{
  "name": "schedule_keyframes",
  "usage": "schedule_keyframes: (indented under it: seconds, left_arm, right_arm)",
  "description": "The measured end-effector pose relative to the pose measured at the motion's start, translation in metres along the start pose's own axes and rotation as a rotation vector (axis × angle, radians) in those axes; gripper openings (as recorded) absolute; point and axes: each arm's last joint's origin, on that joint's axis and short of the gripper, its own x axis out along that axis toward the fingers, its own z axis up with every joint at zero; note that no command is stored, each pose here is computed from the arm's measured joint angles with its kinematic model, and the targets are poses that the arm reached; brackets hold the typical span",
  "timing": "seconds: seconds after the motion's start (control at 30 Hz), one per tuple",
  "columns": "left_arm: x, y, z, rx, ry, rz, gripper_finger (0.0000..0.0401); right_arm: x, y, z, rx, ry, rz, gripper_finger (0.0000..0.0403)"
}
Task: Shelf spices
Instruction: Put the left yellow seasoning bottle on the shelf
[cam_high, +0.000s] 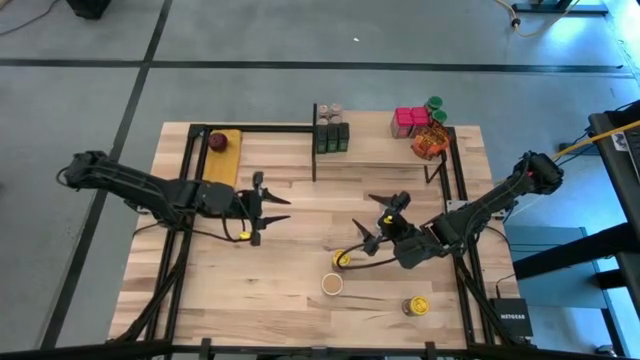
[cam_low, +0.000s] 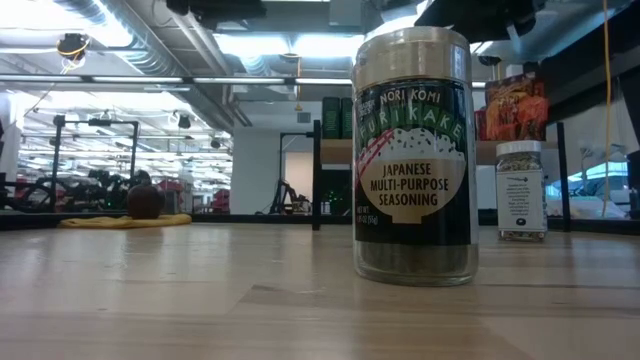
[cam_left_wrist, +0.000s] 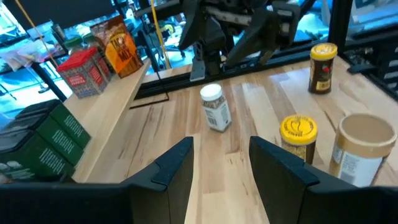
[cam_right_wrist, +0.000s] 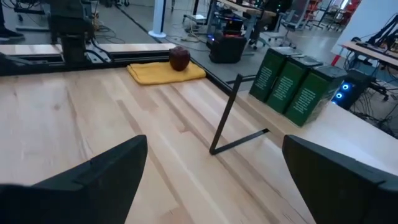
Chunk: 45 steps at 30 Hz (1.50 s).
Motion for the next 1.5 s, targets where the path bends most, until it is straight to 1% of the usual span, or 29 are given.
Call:
schedule_keyframes:
  seconds: [0.3, 0.43, 0.63, 0.87, 0.97, 1.13, 1.27, 1.37, 1.5]
  left_arm:
    - [0.003, -0.001, 0.000, 0.008, -0.004, 0.001, 0.0150]
    - [0.003, -0.001, 0.000, 0.006, -0.005, 0.001, 0.0150]
    - [0.003, -0.001, 0.002, -0.004, -0.028, 0.006, 0.0150]
    - [0.003, -0.001, 0.002, 0.000, -0.028, 0.006, 0.0150]
    - [0.003, -0.001, 0.002, -0.004, -0.028, 0.006, 0.0150]
    - [0.003, -0.001, 0.002, -0.003, -0.028, 0.006, 0.0150]
    - [0.003, -0.001, 0.002, 0.002, -0.031, 0.007, 0.0150]
    - [0.003, -0.001, 0.003, 0.006, -0.032, 0.007, 0.0150]
    - [0.003, 0.000, 0.003, 0.009, -0.033, 0.008, 0.0150]
  right_arm:
    - [0.000, 0.000, 0.000, -0.007, 0.002, 0.006, 0.0380]
    - [0.000, 0.001, 0.001, 0.041, 0.001, 0.018, 0.0380]
    - [0.000, 0.004, 0.000, 0.051, 0.038, 0.115, 0.0380]
    - [-0.001, 0.005, 0.000, 0.051, 0.055, 0.159, 0.0380]
    - [-0.001, 0.007, -0.001, 0.051, 0.076, 0.209, 0.0380]
    - [0.006, 0.021, -0.013, 0.011, 0.166, 0.361, 0.0380]
    - [0.016, 0.029, -0.022, -0.046, 0.201, 0.406, 0.0380]
    - [0.020, 0.030, -0.020, -0.030, 0.222, 0.456, 0.0380]
    - [0.019, 0.033, -0.012, 0.024, 0.233, 0.520, 0.0380]
